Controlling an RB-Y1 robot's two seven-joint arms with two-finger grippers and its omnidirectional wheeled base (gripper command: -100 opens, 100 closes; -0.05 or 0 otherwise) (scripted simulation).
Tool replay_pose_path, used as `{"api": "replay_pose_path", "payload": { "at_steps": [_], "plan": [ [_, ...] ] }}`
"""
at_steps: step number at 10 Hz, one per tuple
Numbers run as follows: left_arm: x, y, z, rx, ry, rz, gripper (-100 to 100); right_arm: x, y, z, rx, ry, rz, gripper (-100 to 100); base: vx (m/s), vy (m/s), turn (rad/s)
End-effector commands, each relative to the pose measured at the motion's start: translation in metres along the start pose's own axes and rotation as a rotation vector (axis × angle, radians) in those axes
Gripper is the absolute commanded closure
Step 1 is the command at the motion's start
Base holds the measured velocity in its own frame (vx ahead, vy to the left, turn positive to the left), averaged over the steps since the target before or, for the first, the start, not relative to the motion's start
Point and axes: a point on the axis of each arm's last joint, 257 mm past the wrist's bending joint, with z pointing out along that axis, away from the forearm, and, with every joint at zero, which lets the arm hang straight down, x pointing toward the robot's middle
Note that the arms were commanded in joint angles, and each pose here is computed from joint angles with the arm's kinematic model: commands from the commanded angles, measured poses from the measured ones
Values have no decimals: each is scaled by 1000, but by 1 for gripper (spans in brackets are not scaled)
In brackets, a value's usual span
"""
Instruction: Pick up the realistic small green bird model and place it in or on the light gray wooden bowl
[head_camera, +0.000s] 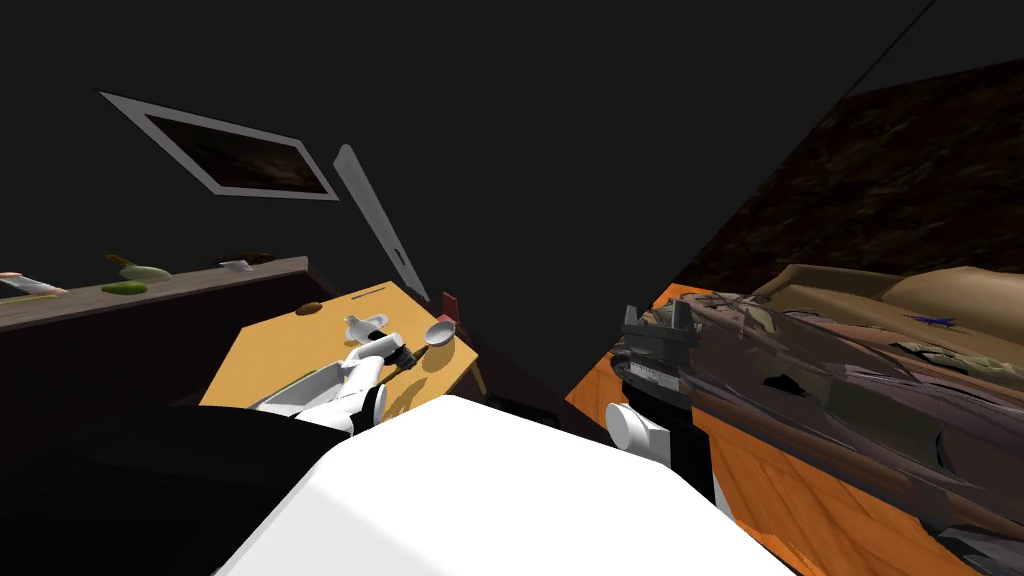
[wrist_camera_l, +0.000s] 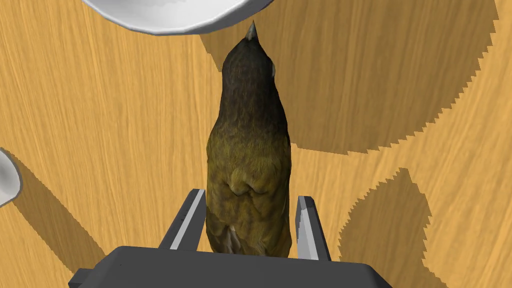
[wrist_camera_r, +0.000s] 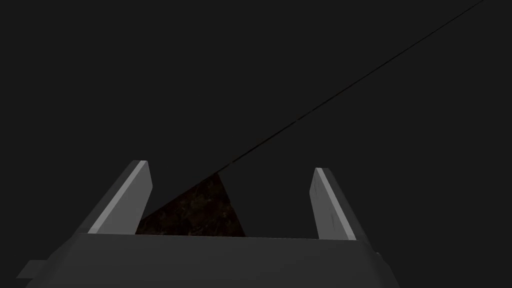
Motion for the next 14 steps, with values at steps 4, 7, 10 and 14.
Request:
{"api": "replay_pose_path", "payload": {
  "at_steps": [4, 7, 10, 14],
  "plan": [
    [-1, -36, -23, 38, -40, 69, 100, 0, 0, 0, 0, 0, 0, 0, 91, -21, -97],
    [2, -67, -51, 75, -69, 126, 100, 0, 0, 0, 0, 0, 0, 0, 115, -17, -105],
    [5, -75, -62, 75, -83, 162, 100, 0, 0, 0, 0, 0, 0, 0, 70, -17, -82],
    [7, -76, -61, 79, -77, 158, -100, 0, 0, 0, 0, 0, 0, 0, 5, -1, -5]
  ]
}}
